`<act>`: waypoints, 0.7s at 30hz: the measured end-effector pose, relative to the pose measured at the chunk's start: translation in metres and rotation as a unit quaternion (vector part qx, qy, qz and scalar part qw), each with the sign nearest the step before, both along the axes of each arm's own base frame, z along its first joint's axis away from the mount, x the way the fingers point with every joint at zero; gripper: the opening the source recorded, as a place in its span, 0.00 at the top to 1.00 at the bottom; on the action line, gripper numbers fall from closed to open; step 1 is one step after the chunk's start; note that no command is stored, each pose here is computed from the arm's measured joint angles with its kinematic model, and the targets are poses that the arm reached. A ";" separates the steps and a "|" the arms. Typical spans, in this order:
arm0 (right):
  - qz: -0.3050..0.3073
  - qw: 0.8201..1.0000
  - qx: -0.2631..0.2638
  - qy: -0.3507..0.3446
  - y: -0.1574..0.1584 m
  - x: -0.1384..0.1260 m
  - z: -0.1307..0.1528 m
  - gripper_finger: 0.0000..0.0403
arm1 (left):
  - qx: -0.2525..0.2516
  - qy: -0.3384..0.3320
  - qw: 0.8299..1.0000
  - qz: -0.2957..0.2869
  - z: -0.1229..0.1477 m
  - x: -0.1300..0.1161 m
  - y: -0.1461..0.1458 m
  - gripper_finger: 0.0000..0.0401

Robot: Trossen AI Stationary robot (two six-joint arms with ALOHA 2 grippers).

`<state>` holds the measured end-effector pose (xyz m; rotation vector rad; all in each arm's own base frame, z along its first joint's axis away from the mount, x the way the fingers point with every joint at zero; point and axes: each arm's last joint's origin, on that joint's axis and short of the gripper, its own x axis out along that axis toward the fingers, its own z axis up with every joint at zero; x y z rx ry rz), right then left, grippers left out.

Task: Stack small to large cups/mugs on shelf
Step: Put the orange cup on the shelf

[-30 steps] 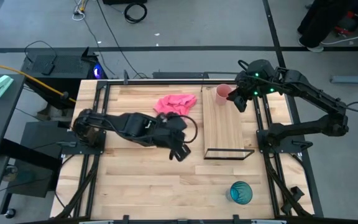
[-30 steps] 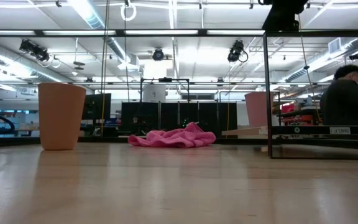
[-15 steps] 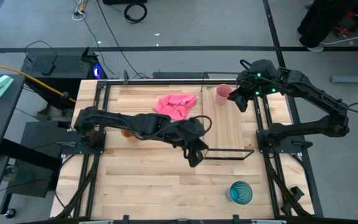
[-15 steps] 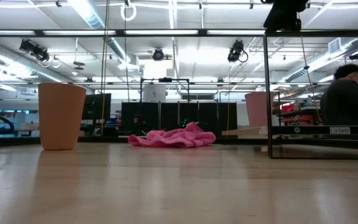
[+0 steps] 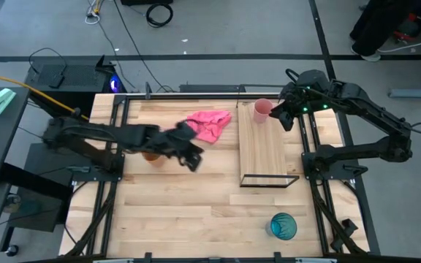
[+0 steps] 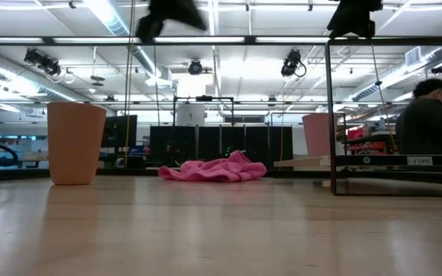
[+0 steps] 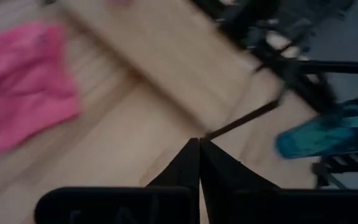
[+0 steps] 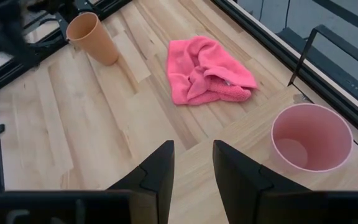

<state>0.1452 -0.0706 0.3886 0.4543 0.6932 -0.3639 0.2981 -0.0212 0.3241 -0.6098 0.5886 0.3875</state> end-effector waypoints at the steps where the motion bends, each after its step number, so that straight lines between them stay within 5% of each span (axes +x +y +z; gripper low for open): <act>1: 0.000 1.000 0.000 0.000 0.000 0.000 0.000 0.71 | -0.005 0.009 1.000 0.011 -0.004 -0.011 0.004 0.97; 6: -0.001 1.000 -0.002 -0.005 -0.001 0.001 0.001 0.71 | -0.034 0.080 0.993 0.075 -0.010 -0.060 0.023 0.95; 11: -0.002 1.000 -0.002 -0.007 -0.002 0.003 0.001 0.71 | -0.065 0.229 0.960 0.144 -0.023 -0.096 0.037 0.93; 14: -0.007 1.000 0.004 -0.007 -0.002 0.004 0.000 0.71 | -0.080 0.287 0.940 0.167 -0.026 -0.108 0.045 0.90; 21: -0.014 1.000 0.012 -0.009 -0.002 0.004 0.000 0.71 | -0.094 0.312 0.930 0.170 -0.028 -0.114 0.060 0.81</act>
